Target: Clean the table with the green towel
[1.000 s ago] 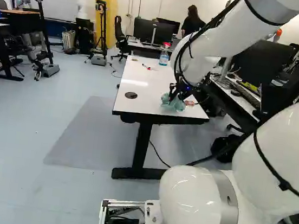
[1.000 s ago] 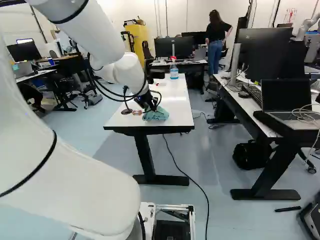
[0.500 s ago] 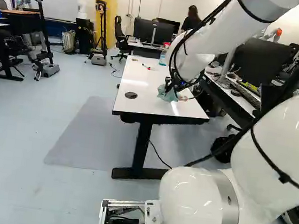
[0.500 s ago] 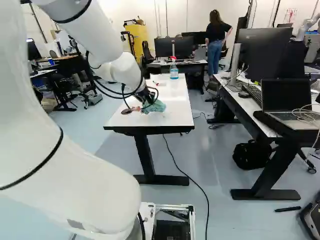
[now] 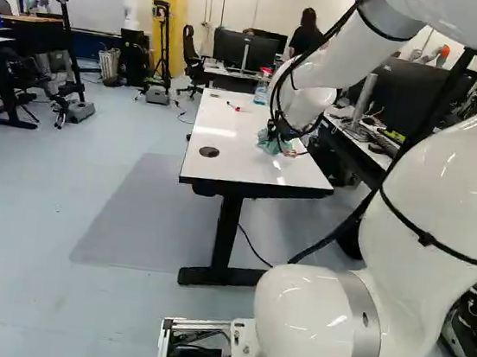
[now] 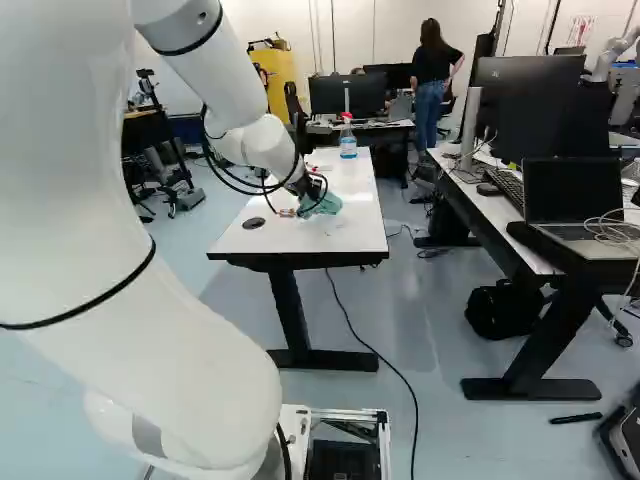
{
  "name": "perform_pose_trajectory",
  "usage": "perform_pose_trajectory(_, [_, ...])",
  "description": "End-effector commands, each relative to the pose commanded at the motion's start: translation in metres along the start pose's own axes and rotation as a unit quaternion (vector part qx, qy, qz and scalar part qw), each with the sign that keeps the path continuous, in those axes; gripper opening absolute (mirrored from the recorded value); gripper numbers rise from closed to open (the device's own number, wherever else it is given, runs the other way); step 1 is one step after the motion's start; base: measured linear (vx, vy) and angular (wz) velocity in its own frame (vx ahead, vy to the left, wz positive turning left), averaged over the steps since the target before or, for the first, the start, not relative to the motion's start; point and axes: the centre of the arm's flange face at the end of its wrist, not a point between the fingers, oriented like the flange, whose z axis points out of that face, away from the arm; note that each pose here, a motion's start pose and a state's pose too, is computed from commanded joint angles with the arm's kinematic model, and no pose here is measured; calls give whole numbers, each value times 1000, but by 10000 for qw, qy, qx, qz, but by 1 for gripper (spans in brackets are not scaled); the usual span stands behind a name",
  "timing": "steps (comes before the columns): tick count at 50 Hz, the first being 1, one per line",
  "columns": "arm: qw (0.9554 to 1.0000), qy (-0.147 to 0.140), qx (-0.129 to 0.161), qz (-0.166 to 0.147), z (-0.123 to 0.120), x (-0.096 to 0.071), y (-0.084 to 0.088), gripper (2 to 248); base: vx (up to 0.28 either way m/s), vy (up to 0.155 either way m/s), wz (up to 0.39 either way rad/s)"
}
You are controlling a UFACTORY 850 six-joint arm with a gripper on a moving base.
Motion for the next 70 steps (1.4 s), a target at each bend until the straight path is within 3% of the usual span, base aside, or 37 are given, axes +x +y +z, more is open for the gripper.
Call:
perform_pose_trajectory(40, [9993,366,-36,-23,17,-32,3,45,0,0,0])
perform_pose_trajectory(70, [9998,201,-52,-52,48,-46,2,45,0,0,0])
